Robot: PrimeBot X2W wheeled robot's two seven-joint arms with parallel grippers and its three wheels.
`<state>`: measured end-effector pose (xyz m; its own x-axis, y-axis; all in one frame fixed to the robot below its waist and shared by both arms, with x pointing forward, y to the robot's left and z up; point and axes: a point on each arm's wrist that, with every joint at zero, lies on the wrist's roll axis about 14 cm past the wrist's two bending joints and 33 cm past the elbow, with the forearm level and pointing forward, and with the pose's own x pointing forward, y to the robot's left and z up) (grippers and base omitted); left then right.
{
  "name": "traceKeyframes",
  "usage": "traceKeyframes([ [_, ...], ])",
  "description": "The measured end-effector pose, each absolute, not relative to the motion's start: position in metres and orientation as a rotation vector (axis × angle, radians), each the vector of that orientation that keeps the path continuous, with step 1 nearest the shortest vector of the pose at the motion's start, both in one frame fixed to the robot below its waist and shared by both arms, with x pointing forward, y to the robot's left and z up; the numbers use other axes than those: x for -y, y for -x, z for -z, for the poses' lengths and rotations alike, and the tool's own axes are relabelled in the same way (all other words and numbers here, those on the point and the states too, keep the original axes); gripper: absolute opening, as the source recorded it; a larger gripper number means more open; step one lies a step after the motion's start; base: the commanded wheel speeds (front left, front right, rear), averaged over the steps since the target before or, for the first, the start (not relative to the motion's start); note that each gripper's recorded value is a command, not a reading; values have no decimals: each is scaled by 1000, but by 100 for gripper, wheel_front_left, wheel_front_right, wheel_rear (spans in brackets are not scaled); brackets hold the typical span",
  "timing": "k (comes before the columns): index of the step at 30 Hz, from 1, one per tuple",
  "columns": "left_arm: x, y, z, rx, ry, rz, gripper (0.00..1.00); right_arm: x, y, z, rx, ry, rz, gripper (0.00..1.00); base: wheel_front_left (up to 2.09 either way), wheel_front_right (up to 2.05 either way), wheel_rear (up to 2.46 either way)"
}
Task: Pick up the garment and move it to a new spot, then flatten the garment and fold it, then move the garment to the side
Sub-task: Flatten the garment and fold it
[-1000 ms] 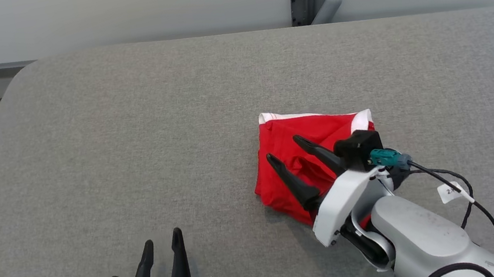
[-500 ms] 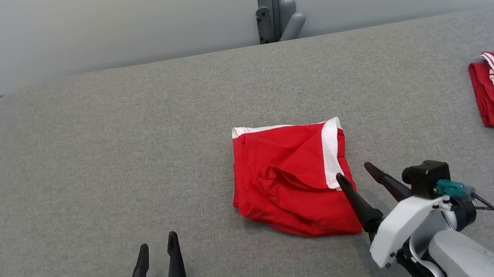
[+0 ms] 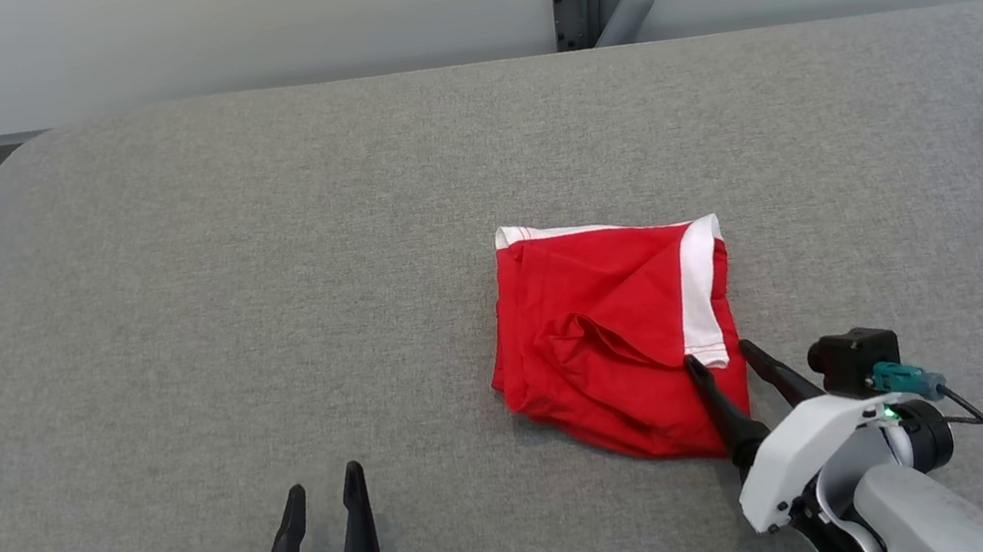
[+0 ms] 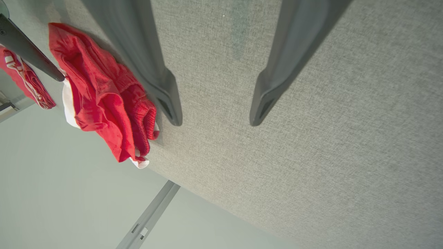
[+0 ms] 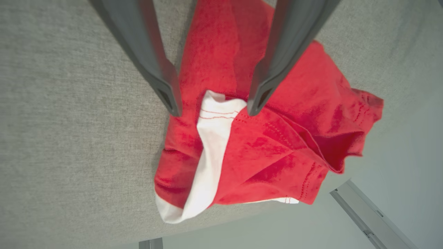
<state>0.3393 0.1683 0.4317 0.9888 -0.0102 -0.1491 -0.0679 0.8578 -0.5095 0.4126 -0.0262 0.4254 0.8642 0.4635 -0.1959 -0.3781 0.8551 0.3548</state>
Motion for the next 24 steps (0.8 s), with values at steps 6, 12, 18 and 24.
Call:
traceKeyframes([
  [6, -172, -338, -428, -159, 539, -47, 100, 23, -416, -418, -304, -312, -450, 68, 0, 0, 0],
  [12, -170, -341, -426, -165, 539, -41, 100, 22, -418, -418, -303, -307, -454, 0, 0, 0, 0],
  [18, -169, -341, -427, -165, 540, -37, 100, 17, -423, -431, -265, -321, -468, 0, 0, 0, 0],
  [24, -167, -340, -428, -162, 538, -31, 100, -4, -436, -465, -178, -354, -528, 0, 0, 0, 0],
])
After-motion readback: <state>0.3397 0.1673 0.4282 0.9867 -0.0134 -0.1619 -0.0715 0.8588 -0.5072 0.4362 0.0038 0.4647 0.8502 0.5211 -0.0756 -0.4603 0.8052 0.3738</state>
